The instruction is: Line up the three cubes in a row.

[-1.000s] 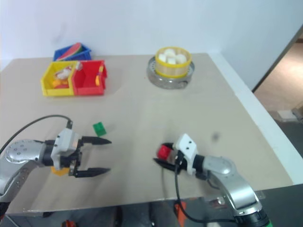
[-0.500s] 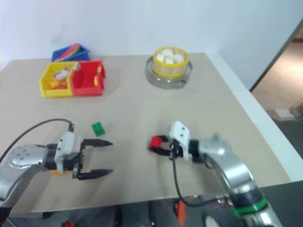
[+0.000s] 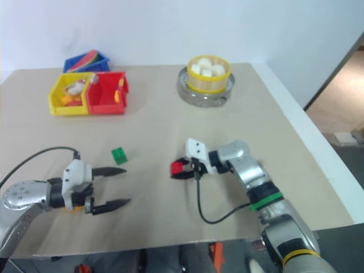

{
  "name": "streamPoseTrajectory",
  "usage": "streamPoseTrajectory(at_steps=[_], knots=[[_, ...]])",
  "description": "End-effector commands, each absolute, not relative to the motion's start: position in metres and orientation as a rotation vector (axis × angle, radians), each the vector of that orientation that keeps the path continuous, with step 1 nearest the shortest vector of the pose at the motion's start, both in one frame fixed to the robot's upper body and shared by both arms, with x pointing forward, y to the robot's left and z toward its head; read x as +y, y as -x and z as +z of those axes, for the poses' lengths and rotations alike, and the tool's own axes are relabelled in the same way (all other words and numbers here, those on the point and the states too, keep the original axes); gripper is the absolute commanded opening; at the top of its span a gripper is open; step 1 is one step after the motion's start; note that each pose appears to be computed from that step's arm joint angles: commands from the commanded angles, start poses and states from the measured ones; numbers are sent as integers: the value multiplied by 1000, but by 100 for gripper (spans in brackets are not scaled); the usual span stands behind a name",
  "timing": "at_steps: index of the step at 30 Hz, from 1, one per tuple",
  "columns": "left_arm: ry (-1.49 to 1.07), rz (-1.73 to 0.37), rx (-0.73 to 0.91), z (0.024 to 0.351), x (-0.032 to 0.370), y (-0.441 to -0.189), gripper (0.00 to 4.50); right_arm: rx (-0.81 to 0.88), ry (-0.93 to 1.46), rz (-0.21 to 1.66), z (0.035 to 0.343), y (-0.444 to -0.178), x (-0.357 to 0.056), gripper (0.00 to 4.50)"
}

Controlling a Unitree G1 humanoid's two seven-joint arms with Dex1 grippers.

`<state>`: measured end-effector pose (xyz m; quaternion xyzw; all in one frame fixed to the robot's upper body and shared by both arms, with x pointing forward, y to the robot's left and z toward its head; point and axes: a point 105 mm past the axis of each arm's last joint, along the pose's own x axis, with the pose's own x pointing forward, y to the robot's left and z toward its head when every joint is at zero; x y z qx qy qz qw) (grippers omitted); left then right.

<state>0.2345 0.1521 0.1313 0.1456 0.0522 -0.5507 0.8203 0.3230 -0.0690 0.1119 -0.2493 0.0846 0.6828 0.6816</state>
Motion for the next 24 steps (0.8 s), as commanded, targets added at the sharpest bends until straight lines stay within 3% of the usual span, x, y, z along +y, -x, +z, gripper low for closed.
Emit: streamPoseTrajectory(at_steps=[1,2,3,9,17,24], knots=[[-336,-1164,69,141,150,-232,450,207,557,1537,113,-324,-72,128],[-337,-1158,66,142,149,-233,450,211,559,1531,112,-326,-72,128],[-335,-1149,62,142,149,-235,450,216,559,1528,111,-327,-73,234],[-316,-974,-9,158,162,-255,450,167,515,1512,130,-326,-70,439],[-358,-727,-104,189,198,-290,450,-2,427,1437,172,-316,-59,445],[-323,-746,31,184,226,-318,450,-70,419,1407,185,-305,-52,445]])
